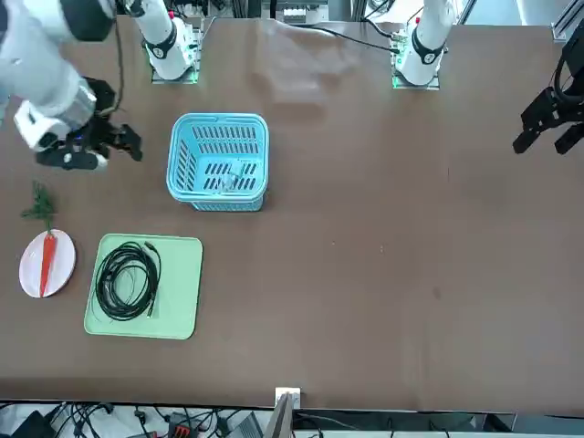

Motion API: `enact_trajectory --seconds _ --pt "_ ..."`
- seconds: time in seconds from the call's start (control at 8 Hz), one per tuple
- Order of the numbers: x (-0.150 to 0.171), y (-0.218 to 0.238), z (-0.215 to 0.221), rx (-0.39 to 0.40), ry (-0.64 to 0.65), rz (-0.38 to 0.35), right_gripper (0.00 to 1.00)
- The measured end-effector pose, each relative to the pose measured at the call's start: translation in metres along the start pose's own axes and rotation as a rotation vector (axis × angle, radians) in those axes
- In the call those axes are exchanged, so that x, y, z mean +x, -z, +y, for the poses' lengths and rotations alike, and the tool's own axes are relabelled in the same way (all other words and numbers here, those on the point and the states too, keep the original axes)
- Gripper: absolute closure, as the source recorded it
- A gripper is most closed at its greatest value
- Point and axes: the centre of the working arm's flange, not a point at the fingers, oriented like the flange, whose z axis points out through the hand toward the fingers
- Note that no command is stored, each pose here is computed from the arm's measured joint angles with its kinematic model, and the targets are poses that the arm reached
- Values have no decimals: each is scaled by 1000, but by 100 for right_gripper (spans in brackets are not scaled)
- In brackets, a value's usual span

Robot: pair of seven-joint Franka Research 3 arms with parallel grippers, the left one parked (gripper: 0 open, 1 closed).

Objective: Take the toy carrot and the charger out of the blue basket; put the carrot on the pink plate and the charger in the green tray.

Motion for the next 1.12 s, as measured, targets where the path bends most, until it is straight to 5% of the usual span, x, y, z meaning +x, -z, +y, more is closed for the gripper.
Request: enact_trajectory --seconds 0.5,1.12 --pt "-75 -89 -108 45 72 87 0" --pt "-52 -169 -134 86 79 74 0"
